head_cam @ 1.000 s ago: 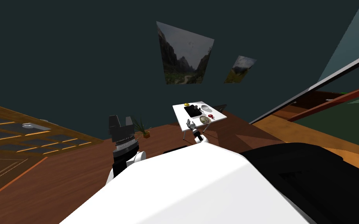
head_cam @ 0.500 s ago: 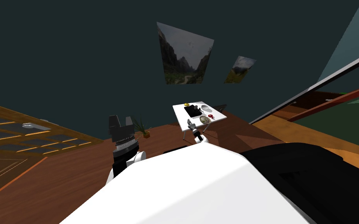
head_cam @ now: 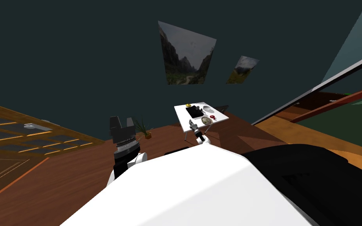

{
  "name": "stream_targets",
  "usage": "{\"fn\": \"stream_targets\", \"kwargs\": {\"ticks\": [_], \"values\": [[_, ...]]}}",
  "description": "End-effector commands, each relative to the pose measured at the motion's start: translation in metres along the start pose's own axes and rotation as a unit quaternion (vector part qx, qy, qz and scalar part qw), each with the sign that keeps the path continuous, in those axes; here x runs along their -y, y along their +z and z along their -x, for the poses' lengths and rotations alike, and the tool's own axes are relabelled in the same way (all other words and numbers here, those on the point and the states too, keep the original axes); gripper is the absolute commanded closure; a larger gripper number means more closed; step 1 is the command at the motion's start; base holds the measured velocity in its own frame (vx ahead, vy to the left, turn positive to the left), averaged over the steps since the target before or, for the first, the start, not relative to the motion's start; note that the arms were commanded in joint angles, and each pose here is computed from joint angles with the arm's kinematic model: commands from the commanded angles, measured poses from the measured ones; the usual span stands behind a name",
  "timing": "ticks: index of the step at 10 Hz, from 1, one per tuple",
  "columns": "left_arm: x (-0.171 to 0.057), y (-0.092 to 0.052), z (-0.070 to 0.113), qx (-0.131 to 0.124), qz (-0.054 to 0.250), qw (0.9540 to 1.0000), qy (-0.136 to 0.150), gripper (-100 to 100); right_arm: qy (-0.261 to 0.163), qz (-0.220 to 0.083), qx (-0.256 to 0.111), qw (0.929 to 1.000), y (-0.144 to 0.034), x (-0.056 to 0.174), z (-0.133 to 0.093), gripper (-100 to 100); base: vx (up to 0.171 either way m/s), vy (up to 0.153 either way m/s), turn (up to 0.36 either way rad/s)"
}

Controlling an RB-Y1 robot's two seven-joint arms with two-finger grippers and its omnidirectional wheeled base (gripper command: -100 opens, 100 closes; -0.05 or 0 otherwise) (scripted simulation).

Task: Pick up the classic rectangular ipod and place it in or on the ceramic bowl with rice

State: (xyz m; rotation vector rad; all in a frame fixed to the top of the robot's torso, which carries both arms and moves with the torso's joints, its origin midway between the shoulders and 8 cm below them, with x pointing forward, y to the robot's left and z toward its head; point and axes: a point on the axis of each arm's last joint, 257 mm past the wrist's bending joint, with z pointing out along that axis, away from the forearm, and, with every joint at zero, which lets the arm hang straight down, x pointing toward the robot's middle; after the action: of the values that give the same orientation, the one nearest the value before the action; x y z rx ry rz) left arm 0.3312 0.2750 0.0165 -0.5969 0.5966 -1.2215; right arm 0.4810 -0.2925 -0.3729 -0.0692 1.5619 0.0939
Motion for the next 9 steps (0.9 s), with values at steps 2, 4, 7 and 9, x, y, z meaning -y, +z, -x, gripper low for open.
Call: {"fn": "stream_targets", "kwargs": {"ticks": [2,4,7,9], "values": [[0.0,0.0,0.0,0.0,0.0,1.0,0.0,0,-0.001,0.002,0.014,0.9999,0.019,0.015,0.02,100,-0.101,0.016,0.019],[0.0,0.0,0.0,0.0,0.0,1.0,0.0,0,-0.001,0.003,0.025,0.9997,0.033,0.027,0.038,100,-0.106,0.03,0.014],[0.0,0.0,0.0,0.0,0.0,1.0,0.0,0,-0.002,0.004,0.036,0.9993,0.049,0.041,0.058,100,-0.066,0.008,0.014],[0.0,0.0,0.0,0.0,0.0,1.0,0.0,0,-0.002,0.005,0.048,0.9988,0.064,0.055,0.08,100,-0.109,0.019,0.021]]}}
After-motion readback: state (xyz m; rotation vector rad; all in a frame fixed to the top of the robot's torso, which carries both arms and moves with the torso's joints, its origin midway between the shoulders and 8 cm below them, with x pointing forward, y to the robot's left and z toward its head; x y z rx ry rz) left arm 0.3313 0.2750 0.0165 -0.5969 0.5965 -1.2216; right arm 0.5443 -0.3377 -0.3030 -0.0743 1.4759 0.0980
